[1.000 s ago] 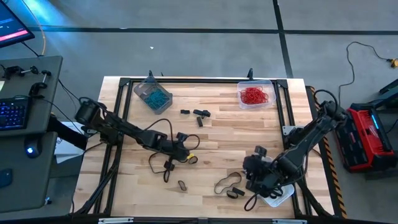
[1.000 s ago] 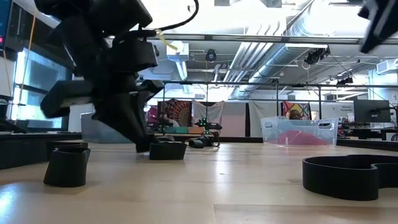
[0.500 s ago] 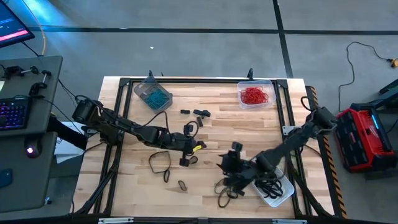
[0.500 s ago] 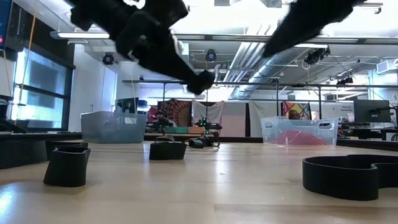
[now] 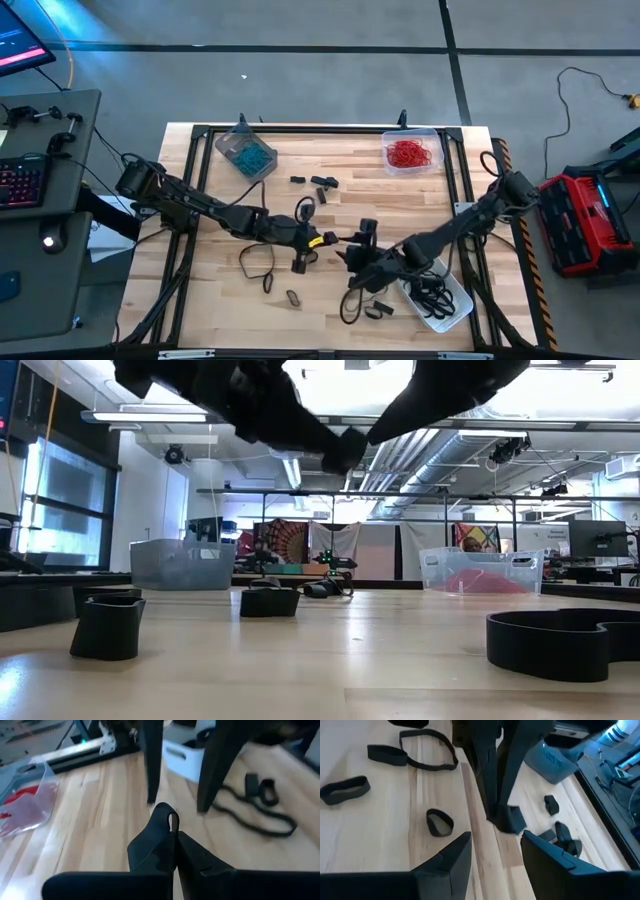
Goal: Sort rubber bands into baskets
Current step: Put the black rubber band into the white bin
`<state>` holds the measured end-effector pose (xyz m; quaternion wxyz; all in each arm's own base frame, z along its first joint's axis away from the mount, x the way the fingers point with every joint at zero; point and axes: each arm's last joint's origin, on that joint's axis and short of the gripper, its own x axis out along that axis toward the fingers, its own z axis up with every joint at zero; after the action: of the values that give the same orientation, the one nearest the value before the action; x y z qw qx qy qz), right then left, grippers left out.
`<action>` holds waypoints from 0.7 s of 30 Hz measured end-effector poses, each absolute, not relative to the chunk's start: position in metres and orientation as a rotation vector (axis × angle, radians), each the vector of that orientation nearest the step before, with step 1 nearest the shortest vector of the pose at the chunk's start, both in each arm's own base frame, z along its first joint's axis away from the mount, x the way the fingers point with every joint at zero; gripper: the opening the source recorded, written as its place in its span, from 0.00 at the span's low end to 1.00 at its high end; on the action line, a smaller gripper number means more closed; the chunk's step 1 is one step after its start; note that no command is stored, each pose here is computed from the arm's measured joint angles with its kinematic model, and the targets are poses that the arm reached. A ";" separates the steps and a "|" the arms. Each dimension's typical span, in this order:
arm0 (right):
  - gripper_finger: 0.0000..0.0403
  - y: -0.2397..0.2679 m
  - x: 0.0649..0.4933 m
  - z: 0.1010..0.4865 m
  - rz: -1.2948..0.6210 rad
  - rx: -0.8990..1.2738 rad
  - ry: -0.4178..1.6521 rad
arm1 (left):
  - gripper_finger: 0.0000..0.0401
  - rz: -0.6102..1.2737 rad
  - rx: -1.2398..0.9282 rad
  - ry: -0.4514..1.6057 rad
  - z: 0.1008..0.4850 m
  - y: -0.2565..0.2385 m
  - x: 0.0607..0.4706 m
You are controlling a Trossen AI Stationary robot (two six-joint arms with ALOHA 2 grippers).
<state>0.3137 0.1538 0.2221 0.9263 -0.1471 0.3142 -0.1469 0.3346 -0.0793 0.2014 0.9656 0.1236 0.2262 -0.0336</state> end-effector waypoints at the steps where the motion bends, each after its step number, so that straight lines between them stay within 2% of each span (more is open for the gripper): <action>1: 0.40 0.153 0.315 0.223 -0.297 -0.303 0.639 | 0.00 -0.074 0.240 0.443 0.203 -0.080 0.335; 8: 0.37 0.149 0.319 0.224 -0.294 -0.322 0.629 | 0.00 -0.092 0.223 0.413 0.205 -0.081 0.336; 12: 0.24 0.148 0.321 0.226 -0.291 -0.321 0.613 | 0.00 -0.100 0.214 0.414 0.205 -0.081 0.336; 16: 0.05 0.149 0.322 0.227 -0.276 -0.341 0.603 | 0.00 -0.098 0.212 0.412 0.205 -0.081 0.336; 21: 0.03 0.152 0.322 0.231 -0.269 -0.344 0.603 | 0.02 -0.079 0.203 0.422 0.205 -0.080 0.336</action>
<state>0.3219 0.1521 0.2309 0.9315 -0.1679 0.2946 -0.1314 0.3361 -0.0801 0.2046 0.9720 0.1003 0.2089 -0.0393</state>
